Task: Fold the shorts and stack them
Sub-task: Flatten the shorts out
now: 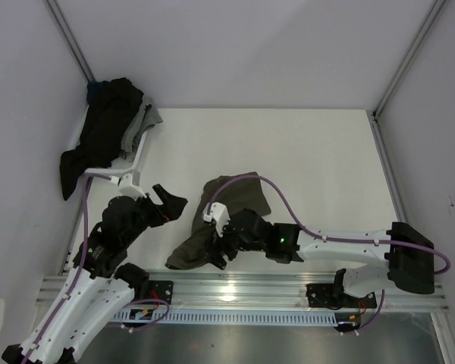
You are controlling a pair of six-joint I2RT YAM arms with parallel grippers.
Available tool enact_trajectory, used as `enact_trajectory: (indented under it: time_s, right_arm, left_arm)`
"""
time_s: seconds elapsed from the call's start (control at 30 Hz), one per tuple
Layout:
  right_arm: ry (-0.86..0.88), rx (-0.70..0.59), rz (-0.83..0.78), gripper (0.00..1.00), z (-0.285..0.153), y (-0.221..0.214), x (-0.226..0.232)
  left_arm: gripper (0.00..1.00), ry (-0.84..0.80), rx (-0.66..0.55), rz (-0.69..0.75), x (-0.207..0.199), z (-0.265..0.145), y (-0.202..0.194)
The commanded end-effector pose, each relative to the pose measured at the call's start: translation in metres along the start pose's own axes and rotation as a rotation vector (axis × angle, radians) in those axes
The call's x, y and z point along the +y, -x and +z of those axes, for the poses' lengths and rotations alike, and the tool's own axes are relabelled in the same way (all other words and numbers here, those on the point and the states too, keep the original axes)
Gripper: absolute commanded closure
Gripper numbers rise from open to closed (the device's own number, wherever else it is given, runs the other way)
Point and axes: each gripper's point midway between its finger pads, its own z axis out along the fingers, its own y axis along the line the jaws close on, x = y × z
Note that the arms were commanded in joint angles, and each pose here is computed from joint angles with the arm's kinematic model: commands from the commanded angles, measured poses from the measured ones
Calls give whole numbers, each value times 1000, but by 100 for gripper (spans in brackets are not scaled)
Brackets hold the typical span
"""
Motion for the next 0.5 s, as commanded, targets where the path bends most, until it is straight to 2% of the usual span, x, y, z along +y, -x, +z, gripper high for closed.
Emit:
enact_trajectory:
  time_s: [0.0,0.07,0.17,0.2,0.3,0.47]
  right_arm:
    - [1,-220,-10,19,-32,59,-2]
    - [-38,-267,34,15,-51,72,-20]
    - [-102,-234,143,17,-60,67,-52]
    - [-126,-213,197,17,-64,62,-73]
    - [-141,-145,325,19,-63,41,-96]
    - [-385,-42,531,14,-68,-4,-162]
  left_arm:
    - [1,23,-31,-7,2,-10,7]
    - [1,-12,-17,-6,-3,-10,4]
    - [1,-25,24,1,-3,-8,-6]
    - [1,-24,48,4,-1,-5,-13]
    - [1,-18,110,8,6,-1,-30]
    - [1,-8,184,-16,11,6,-50]
